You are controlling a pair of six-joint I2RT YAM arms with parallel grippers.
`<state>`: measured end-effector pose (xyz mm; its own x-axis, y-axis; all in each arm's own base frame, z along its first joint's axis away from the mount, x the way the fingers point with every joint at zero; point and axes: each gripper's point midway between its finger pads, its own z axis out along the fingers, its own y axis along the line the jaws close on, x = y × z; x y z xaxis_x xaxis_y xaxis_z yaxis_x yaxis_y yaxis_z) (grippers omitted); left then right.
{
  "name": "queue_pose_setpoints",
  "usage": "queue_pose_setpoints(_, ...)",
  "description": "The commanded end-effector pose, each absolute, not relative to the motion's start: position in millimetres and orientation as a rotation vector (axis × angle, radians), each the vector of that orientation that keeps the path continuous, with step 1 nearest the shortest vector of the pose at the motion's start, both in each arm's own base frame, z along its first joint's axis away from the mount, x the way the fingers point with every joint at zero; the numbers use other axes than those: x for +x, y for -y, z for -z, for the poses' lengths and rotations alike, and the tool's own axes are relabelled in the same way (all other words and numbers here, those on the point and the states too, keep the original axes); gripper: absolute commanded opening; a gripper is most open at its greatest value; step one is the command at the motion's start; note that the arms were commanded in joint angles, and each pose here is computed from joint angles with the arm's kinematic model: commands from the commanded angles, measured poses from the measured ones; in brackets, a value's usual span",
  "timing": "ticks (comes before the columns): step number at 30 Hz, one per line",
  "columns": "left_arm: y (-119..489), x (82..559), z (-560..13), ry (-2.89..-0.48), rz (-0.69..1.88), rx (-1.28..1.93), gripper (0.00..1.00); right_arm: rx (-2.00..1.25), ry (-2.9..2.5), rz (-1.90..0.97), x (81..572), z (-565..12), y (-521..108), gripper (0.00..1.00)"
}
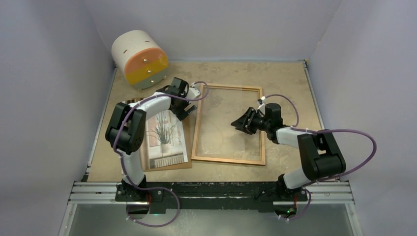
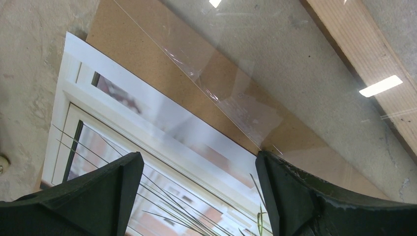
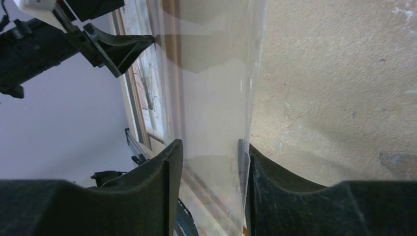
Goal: Put the photo into the frame
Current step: Adjust the photo frame item on the photo frame.
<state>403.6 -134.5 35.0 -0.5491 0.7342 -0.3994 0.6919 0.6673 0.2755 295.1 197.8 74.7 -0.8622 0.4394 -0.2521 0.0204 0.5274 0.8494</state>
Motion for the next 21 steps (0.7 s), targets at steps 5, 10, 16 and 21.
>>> queue_pose_setpoints(5, 153.2, 400.7, -21.9, -2.402, -0.057, 1.157, 0.90, 0.269, -2.252, -1.392, 309.1, -93.5, -214.6, 0.46)
queue_pose_setpoints(10, 154.3, 404.7, -32.6, -2.391, -0.063, 1.161, 0.91, 0.261, -2.302, -1.307, 306.9, -92.1, -207.8, 0.13)
queue_pose_setpoints(16, 161.7, 417.4, -66.9, -2.345, -0.037, 1.150, 0.98, 0.290, -2.393, -1.068, 298.8, -85.0, -181.8, 0.00)
queue_pose_setpoints(21, 165.0, 431.3, -88.2, -2.307, -0.051, 1.113, 1.00, 0.335, -2.419, -0.977, 285.9, -78.7, -167.7, 0.00)
